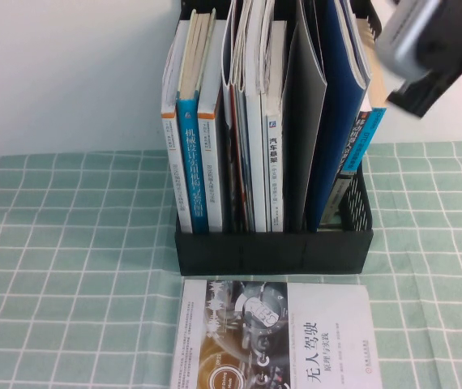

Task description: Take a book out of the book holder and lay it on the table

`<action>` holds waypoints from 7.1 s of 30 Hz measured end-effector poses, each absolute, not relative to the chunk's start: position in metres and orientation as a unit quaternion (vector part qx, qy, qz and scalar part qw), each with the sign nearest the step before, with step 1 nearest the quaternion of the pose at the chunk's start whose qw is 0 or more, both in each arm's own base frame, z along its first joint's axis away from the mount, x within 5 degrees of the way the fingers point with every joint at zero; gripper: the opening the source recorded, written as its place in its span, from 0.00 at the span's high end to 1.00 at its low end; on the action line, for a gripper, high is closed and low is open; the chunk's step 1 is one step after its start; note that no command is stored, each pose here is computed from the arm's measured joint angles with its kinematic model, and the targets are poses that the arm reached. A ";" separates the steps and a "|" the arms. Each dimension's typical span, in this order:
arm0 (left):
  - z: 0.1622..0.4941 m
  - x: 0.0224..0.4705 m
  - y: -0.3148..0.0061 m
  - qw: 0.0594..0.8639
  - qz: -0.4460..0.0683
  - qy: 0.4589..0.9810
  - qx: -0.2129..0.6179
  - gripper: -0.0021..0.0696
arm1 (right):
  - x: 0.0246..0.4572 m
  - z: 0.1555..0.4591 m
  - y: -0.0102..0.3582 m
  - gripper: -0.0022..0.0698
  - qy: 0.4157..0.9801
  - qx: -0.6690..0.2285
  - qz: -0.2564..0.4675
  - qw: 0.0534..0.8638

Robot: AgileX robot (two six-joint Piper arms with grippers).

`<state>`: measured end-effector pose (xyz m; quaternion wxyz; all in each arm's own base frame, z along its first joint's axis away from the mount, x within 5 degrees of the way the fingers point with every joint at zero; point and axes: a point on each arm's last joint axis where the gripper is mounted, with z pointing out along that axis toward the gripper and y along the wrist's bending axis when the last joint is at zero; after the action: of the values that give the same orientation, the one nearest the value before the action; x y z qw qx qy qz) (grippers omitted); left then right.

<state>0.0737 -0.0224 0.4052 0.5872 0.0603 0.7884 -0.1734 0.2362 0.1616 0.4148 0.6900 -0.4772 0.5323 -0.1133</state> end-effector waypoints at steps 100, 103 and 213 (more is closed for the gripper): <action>0.172 0.052 -0.008 0.587 -0.082 0.805 0.009 0.97 | 0.032 0.236 0.025 0.97 0.757 -0.283 0.161 0.566; 0.172 0.052 -0.008 0.587 -0.082 0.805 0.009 0.97 | 0.032 0.236 0.025 0.97 0.757 -0.283 0.161 0.566; 0.172 0.051 -0.009 0.587 -0.076 0.806 0.019 0.97 | 0.051 0.167 -0.003 0.97 0.815 -0.081 -0.065 0.570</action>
<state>0.0515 -0.0085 0.1720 0.5870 0.0186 0.8058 -0.0763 0.0512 -0.0026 0.1668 0.5704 -0.0805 0.8148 -0.0649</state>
